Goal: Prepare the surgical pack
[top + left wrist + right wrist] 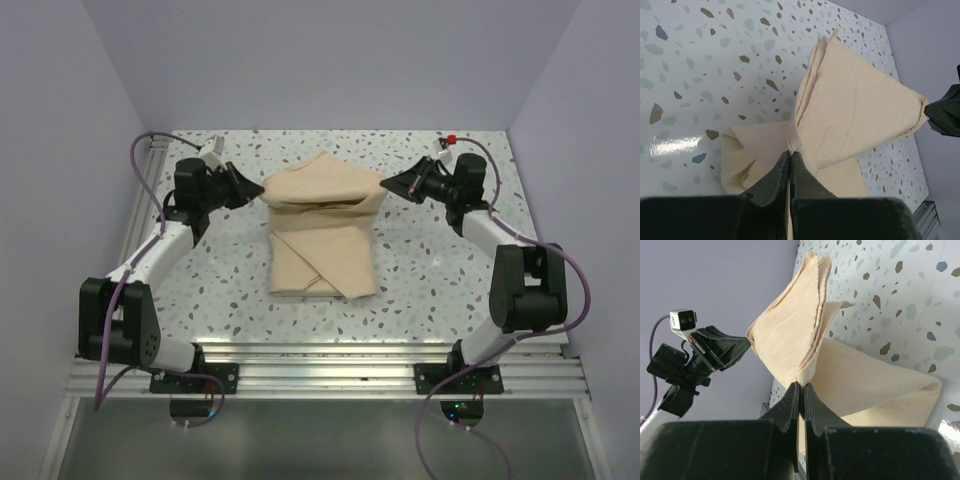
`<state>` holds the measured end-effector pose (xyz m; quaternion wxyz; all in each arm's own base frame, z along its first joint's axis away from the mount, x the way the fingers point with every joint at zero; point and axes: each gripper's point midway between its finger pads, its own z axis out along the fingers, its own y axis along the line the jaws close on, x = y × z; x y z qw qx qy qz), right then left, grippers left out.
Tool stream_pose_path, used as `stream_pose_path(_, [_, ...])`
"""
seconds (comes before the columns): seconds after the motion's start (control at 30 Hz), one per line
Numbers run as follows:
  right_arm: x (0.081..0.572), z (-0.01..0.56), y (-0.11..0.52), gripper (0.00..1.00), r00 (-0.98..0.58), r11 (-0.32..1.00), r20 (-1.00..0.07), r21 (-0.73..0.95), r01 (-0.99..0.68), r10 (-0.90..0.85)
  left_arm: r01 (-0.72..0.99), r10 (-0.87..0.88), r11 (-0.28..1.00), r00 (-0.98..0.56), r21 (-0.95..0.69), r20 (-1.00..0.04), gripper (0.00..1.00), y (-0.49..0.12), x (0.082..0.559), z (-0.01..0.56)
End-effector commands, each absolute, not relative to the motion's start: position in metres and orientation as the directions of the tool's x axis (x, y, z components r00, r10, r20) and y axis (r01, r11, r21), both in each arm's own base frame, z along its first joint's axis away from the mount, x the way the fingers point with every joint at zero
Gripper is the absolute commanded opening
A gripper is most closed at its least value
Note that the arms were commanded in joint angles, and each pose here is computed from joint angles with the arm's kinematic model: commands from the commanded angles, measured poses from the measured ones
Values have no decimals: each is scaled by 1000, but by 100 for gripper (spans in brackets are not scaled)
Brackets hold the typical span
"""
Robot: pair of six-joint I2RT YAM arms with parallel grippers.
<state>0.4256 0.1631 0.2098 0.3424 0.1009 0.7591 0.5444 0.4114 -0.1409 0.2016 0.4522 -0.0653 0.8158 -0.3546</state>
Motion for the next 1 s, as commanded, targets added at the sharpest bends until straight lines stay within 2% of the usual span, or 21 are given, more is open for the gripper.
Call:
stream_pose_path(0.0, [405, 200, 154, 0, -743, 452, -447, 865, -218, 498, 194, -409, 767, -588, -612, -698, 0, -135, 396, 192])
stream_pose_path(0.43, [359, 201, 153, 0, -751, 516, -482, 828, -221, 451, 188, -399, 776, -593, -602, -699, 0, -130, 356, 196])
stream_pose_path(0.73, [324, 169, 155, 0, -782, 577, -465, 799, -169, 415, 153, -391, 783, -634, -603, -667, 0, -140, 322, 168])
stream_pose_path(0.97, [290, 128, 153, 0, -797, 612, -423, 786, -87, 431, 32, -404, 811, -690, -584, -600, 0, -128, 290, 118])
